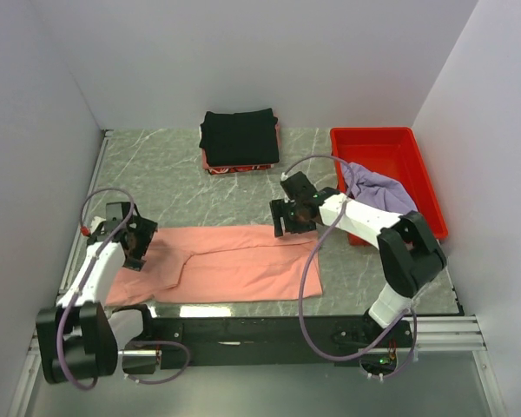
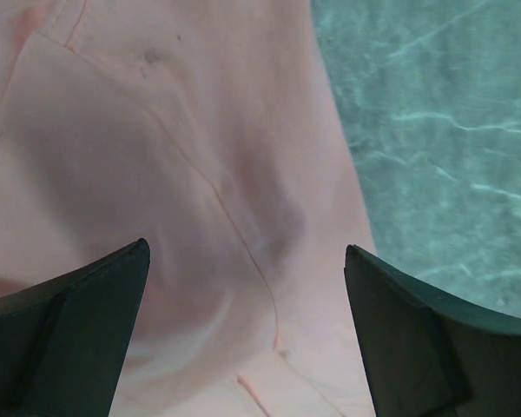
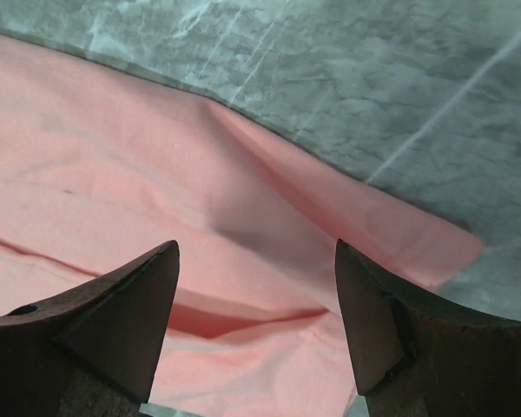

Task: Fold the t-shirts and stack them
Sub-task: Fold the tshirt

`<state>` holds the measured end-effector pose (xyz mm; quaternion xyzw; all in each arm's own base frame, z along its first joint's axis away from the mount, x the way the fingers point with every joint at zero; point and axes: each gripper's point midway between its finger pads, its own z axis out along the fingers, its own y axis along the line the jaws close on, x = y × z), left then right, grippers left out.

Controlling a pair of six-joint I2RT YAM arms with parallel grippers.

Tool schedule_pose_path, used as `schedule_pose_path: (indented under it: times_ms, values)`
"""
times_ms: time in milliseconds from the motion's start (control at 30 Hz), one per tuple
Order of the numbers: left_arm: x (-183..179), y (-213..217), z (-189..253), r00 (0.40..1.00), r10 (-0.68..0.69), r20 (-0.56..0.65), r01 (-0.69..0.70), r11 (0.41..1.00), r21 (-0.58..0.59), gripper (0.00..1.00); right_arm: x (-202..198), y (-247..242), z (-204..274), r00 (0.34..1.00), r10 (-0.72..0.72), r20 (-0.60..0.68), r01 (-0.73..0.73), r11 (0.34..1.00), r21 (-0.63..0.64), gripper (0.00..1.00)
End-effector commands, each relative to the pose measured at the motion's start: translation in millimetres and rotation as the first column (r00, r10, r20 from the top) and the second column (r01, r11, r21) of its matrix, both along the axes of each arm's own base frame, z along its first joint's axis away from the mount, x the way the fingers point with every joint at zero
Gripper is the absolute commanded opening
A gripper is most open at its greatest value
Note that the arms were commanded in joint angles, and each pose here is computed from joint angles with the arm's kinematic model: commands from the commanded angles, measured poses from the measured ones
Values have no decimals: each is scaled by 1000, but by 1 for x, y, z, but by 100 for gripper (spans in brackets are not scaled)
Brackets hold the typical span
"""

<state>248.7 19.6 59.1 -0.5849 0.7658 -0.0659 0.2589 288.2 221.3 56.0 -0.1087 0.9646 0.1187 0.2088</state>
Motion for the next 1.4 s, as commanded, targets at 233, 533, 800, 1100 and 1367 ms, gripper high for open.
schedule_pose_path:
  times_ms: [233, 533, 800, 1100, 1367]
  values:
    - [11, 20, -42, 993, -1, -120, 10, 998, 70, 100, -30, -4, -27, 995, 28, -93, -31, 999, -32, 80]
    - [36, 27, -60, 990, -18, -143, 27, 998, 65, 99, -133, -41, -29, 972, 66, -226, -69, 998, -6, 80]
    - [143, -8, -54, 963, -271, 12, 271, 962, -19, 99, -159, -13, 5, 963, 205, -178, -169, 966, 198, 80]
    - [257, -117, -56, 763, -643, 64, 642, 766, 34, 100, -128, 6, 46, 980, 201, 14, -197, 939, 283, 83]
    - [301, -116, 10, 712, -686, 149, 658, 726, 202, 99, -113, 10, 44, 982, 184, 35, -186, 951, 246, 84]
